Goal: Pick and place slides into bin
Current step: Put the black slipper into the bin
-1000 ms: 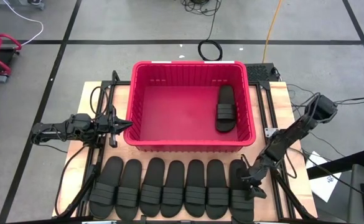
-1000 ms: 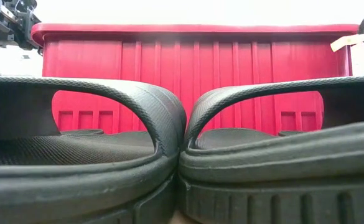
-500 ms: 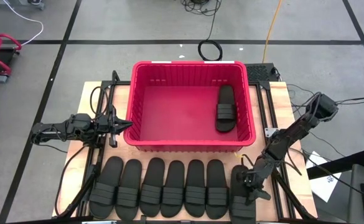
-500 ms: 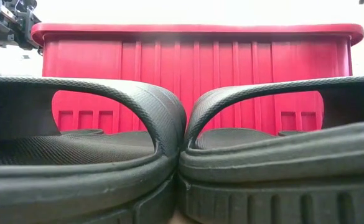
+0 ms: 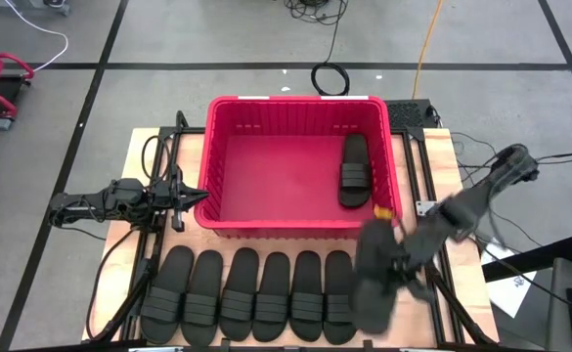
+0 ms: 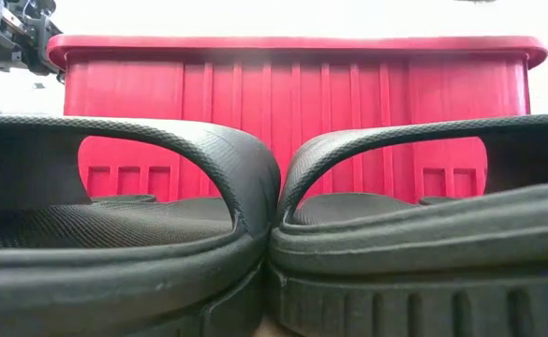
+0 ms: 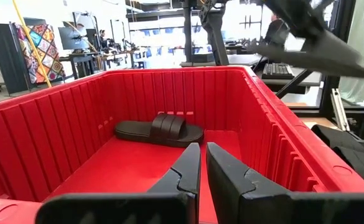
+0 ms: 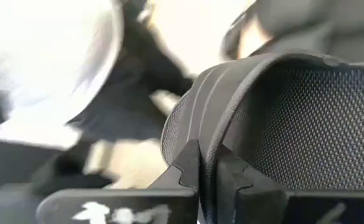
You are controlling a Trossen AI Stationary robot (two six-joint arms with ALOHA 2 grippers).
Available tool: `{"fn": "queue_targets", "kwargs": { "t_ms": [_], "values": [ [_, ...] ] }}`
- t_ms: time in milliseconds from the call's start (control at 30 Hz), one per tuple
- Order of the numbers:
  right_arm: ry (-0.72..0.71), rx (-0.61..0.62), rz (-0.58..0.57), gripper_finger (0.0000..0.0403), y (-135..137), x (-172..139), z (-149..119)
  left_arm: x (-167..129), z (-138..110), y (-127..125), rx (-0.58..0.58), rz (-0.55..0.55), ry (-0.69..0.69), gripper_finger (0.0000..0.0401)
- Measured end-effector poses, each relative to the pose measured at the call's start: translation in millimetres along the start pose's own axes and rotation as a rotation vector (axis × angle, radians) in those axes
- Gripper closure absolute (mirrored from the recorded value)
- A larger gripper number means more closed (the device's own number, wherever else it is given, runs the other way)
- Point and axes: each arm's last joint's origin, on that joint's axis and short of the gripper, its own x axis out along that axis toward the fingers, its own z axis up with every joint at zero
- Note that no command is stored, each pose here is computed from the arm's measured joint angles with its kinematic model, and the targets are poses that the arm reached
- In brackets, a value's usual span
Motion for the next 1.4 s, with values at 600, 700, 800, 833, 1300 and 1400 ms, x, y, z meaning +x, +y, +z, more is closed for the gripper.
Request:
{"fn": "queue_targets", "kwargs": {
  "t_ms": [600, 700, 800, 833, 1300, 1400],
  "values": [
    [-0.428, -0.413, -0.614, 0.0399, -46, -161, 96, 0, 0, 0, 0.030, -0.001, -0.001, 0.0370],
    [-0.388, -0.409, -0.649, 0.0399, -65, -170, 97, 0, 0, 0, 0.030, -0.001, -0.001, 0.0370],
    [-0.275, -0.316, -0.644, 0.0398, -91, -175, 92, 0, 0, 0, 0.031, -0.001, -0.001, 0.0370],
    [-0.240, -0.288, -0.640, 0.0398, -100, -176, 91, 0, 0, 0, 0.031, -0.001, -0.001, 0.0370],
    [-0.059, -0.391, -0.491, 0.0398, -193, -182, 101, 0, 1, 0, 0.038, 0.000, -0.010, 0.0370],
    [0.004, -0.363, -0.451, 0.0399, -218, -171, 105, 0, 1, 0, 0.039, 0.000, -0.011, 0.0370]
  ]
}}
